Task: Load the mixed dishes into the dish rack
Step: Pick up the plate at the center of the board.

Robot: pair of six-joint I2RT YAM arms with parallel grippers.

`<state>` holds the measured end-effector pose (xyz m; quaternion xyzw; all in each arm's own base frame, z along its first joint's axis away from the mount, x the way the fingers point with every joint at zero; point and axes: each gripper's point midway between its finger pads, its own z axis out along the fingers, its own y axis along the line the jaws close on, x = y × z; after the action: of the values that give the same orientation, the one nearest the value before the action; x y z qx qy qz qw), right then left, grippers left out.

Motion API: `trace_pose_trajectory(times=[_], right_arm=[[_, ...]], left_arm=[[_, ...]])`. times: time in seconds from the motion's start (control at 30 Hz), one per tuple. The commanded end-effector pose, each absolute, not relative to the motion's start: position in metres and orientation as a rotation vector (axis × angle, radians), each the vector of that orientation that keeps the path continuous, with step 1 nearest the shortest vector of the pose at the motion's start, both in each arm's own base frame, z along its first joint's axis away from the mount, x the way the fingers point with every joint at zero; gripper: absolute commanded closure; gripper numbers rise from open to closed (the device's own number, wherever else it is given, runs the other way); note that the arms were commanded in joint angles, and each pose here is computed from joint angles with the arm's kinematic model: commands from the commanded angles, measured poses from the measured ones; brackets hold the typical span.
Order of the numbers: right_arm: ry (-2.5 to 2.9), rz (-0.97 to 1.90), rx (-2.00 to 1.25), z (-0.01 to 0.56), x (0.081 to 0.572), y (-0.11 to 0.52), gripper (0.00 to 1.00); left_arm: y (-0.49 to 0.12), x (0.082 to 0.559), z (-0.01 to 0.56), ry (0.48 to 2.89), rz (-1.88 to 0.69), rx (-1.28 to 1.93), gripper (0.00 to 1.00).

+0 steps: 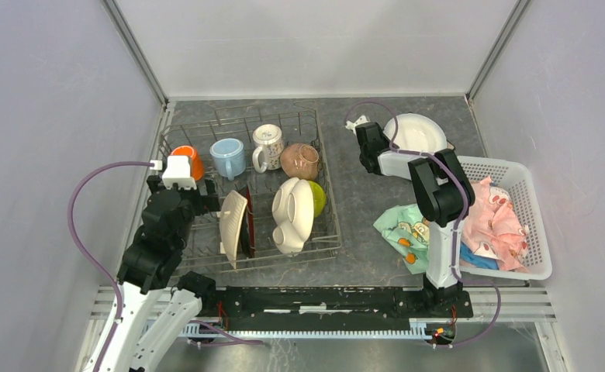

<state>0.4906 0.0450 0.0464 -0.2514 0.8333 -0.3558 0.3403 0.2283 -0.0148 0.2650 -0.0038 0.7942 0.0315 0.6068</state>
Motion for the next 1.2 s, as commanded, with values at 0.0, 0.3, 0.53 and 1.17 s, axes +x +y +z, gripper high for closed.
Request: trace_pose_trajectory(times=[0.0,0.3,0.53,1.17], right_arm=[[2.099,-0.884,-0.567,0.070,0.491,0.044,0.87],[1.951,-0.627,-0.498,0.126,0.479,0.065,1.00],[1.847,-0.439,-0.469,0.156,0.467,0.083,1.00],[1.424,-0.346,-0.641,0.227,0.415,0.100,1.00]], left_arm=[[-0.007,0.229,0.293,1.763,0.124,-0.003,0.00],[-0.013,0.231,0.302,1.766,0.075,-0.030,0.00],[-0.026,0.241,0.289,1.797,-0.026,-0.113,0.00],[-0.077,0.253,0.305,1.843,-0.360,-0.164,0.11]])
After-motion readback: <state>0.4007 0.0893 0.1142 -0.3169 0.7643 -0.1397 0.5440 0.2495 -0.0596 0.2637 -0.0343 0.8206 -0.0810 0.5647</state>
